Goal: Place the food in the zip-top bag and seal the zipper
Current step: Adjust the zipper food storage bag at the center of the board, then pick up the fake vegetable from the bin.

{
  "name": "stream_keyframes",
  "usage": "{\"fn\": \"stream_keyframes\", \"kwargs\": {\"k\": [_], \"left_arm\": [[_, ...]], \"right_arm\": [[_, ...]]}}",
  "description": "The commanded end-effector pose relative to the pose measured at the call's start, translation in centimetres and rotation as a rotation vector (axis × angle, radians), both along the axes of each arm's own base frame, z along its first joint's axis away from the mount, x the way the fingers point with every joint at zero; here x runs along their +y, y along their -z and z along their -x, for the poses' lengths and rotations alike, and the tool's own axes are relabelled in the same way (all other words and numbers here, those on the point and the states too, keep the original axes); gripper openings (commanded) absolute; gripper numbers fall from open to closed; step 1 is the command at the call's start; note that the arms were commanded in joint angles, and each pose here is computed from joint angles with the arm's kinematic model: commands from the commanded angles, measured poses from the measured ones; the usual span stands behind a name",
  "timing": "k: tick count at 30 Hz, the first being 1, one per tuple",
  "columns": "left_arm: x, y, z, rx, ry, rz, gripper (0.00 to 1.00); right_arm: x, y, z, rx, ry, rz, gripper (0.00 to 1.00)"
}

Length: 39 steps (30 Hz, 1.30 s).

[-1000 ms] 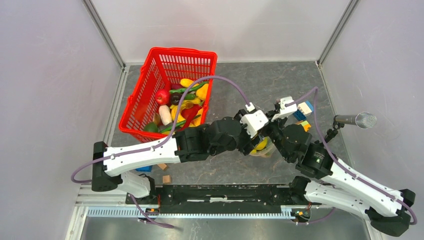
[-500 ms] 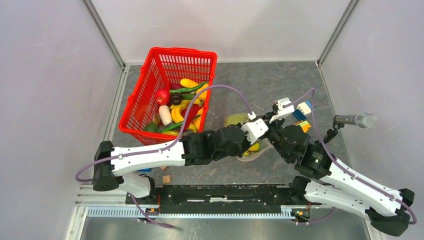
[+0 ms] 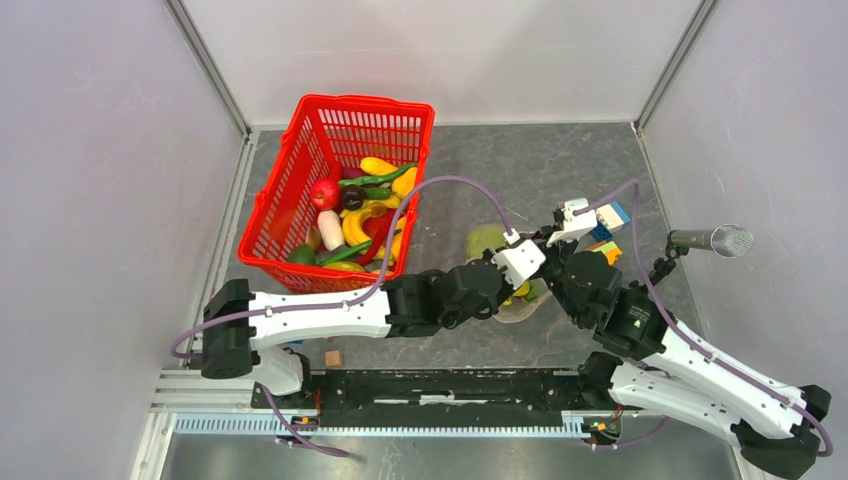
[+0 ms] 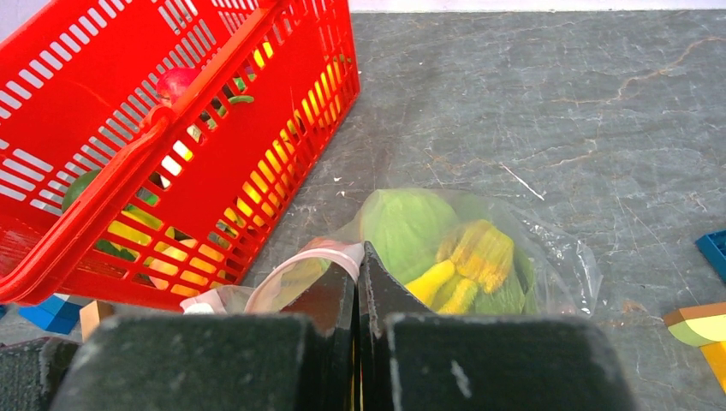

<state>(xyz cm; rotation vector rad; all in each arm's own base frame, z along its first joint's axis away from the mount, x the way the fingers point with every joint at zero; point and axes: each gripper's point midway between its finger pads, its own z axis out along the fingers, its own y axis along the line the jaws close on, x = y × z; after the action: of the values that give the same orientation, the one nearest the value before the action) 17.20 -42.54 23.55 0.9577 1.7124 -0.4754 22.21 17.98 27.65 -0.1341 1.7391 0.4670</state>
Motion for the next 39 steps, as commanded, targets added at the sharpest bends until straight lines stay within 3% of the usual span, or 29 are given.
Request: {"fn": "stream_keyframes", "kwargs": {"k": [1,7,11,20,24,32,39], "left_arm": [[2.1,3.6,-3.6,0.006,-0.160,-0.099,0.28],[1.0,2.3,-0.9,0.057,0.034,-0.064,0.40],[2.1,-0.5,0.4,0.075,0.072,0.006,0.51],[5.9,-9.8,2.2,0.012,0.136,0.212,0.92],[9.2,-11.3,-0.6,-0.009,0.008,0.251,1.00],[20.7,-9.3,-10.7,0.096,-0.443,0.320,1.00],[25.5,-2.9,-14.6,0.336,-0.599,0.308,1.00]], "right_arm": [[1.4,-7.2,1.1,-0.135,-0.087,-0.253,0.00],[-0.1,-6.2,0.3,-0.126,0.010,-0.218,0.00],[-1.4,-6.1,-0.2,-0.129,0.077,-0.171,0.00],[-1.3,-5.3,-0.4,-0.133,0.072,-0.108,0.00],[0.1,-4.7,-0.3,-0.131,0.011,-0.099,0.00],[1.4,-4.2,-0.2,-0.125,-0.041,-0.090,0.00],[1.6,-4.1,-0.2,-0.126,-0.054,-0.078,0.00]]}}
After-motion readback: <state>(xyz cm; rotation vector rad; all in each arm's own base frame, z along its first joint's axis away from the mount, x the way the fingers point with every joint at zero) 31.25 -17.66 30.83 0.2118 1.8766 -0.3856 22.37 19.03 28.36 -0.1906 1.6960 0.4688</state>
